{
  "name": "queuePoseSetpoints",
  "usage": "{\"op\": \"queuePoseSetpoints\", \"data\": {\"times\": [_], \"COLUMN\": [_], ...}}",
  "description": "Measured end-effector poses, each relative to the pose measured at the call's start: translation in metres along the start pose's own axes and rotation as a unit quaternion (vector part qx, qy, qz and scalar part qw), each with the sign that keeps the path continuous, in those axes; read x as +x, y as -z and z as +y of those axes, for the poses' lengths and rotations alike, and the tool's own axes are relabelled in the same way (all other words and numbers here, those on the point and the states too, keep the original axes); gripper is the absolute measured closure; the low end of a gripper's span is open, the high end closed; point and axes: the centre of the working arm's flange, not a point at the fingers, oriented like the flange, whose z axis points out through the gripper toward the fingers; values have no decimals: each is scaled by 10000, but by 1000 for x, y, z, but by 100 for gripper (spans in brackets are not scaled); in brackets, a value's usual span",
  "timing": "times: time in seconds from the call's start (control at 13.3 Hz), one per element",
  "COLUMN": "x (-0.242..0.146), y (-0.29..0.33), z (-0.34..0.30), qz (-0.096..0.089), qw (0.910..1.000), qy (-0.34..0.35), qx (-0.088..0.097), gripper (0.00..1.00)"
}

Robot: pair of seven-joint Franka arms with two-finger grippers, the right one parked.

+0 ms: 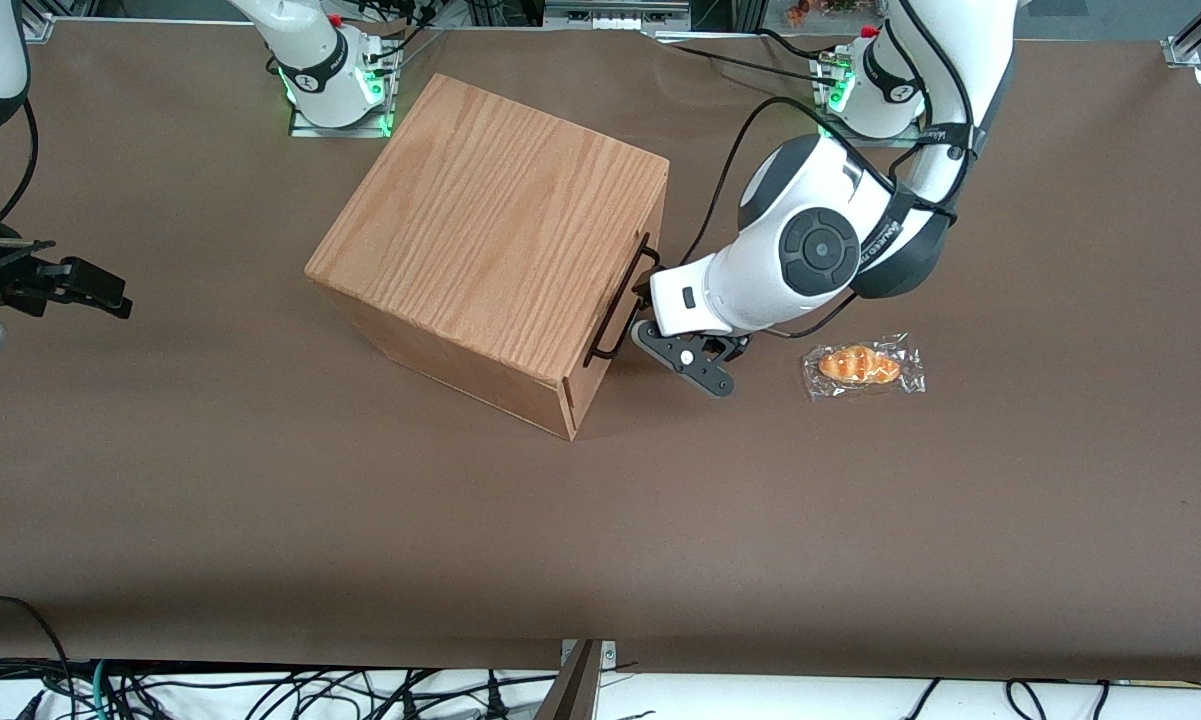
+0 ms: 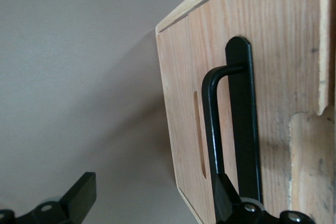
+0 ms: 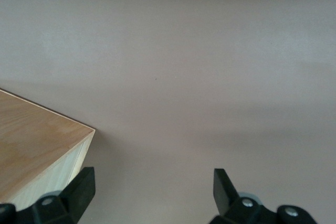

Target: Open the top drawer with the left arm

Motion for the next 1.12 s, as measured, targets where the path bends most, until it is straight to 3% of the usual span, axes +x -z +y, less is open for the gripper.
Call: {"op": "queuePoseSetpoints", "data": {"times": [0.53,0.75,1.12], "x": [2,7,9], "y": [1,-10,-24], "z": [5,9,17], "qz": [51,142,87], "qw": [9999,9998,9998], "qy": [7,-20,-123], "qx": [-151,-146,-142], "gripper": [0,0,0]}}
